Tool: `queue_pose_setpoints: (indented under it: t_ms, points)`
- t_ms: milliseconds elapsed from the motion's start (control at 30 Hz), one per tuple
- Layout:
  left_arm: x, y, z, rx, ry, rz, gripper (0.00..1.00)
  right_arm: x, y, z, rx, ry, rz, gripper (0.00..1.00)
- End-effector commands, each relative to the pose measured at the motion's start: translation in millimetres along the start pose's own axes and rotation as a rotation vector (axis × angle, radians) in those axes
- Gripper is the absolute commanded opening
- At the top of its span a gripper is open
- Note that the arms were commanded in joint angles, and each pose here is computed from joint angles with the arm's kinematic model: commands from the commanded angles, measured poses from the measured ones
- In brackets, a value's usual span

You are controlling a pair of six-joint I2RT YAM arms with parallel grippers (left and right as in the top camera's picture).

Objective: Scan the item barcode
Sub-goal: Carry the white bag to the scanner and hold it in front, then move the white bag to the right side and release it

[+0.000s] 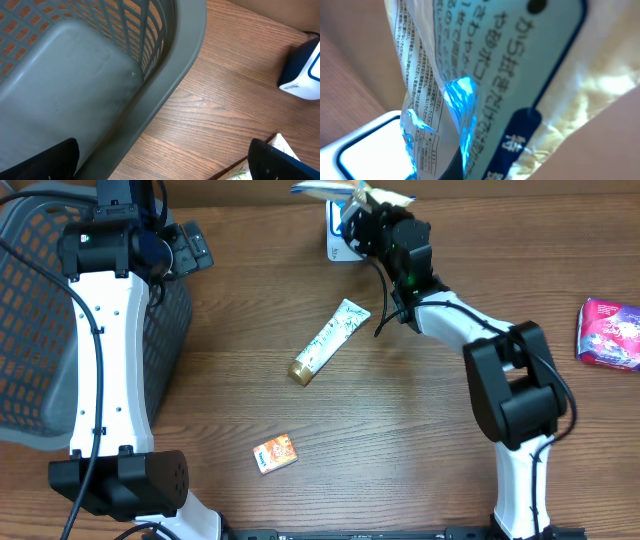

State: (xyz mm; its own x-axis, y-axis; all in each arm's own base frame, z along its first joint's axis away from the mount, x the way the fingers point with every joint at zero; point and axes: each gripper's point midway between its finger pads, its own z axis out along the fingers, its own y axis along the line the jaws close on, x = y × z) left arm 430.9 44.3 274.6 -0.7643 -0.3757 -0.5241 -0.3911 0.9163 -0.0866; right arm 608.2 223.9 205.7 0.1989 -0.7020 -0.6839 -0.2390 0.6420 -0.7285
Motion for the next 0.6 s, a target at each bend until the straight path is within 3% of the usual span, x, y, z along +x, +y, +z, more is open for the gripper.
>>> queue_pose_setpoints:
  t_ms: [0,167,233,267,433,567]
  points:
    - [2,-1,5,0.000,0.016,0.003,1.00,-66,-97,-31,0.236,-0.016,0.105,0.04]
    - [2,-1,5,-0.001,0.016,0.003,1.00,-74,-124,-66,0.267,0.148,0.115,0.04]
    - [2,-1,5,-0.001,0.016,0.003,1.00,-66,-131,-84,0.282,0.239,0.232,0.04]
    - [2,-1,5,-0.001,0.016,0.003,1.00,-52,-135,-105,0.309,0.329,0.424,0.04]
    - [2,-1,5,-0.001,0.016,0.003,1.00,-7,-118,-152,0.260,0.531,1.001,0.04]
    - [2,-1,5,-0.001,0.016,0.003,1.00,32,-103,-178,0.148,0.700,1.256,0.04]
